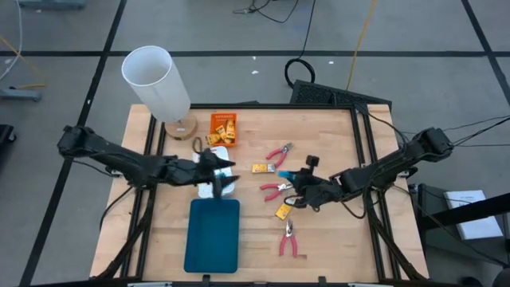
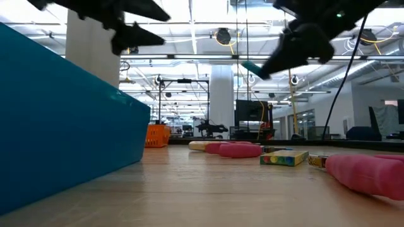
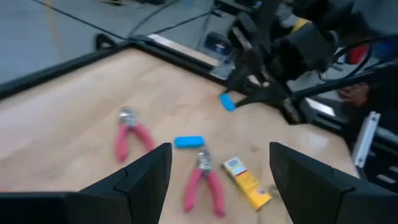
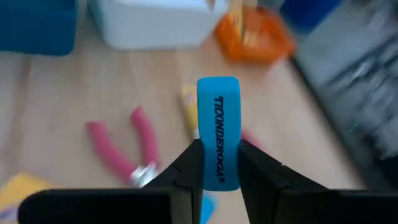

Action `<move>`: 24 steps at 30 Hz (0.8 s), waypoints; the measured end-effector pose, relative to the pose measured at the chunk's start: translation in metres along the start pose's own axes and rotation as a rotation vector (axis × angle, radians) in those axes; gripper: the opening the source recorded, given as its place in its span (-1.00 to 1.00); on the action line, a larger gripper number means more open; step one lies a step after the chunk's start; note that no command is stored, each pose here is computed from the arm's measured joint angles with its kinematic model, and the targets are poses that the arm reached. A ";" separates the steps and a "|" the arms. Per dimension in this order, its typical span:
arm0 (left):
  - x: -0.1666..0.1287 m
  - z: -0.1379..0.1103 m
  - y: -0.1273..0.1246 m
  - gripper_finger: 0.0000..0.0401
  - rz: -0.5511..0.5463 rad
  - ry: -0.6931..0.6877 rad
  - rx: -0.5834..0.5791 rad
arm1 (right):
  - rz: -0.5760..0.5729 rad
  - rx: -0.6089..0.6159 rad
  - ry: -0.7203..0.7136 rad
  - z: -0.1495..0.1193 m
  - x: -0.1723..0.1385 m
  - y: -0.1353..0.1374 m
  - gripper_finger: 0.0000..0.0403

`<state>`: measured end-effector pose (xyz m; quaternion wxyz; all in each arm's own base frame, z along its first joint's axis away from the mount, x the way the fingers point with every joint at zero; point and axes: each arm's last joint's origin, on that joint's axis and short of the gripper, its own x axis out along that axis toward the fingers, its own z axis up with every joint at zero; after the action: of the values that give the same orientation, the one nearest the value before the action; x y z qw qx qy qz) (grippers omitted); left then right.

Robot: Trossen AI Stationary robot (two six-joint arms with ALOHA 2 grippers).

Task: Pick & Place School Supplies
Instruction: Put the blue eraser into the white bin

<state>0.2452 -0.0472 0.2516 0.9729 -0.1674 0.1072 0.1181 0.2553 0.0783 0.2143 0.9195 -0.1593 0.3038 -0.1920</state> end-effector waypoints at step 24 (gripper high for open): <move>0.099 0.010 -0.007 0.34 -0.140 -0.041 -0.138 | -0.079 -0.155 -0.233 0.030 0.007 -0.004 -0.65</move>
<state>0.3428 -0.0311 0.2382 0.9669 -0.2387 0.0666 0.0601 0.2781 0.0765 0.2358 0.9253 -0.2627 0.2022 -0.1842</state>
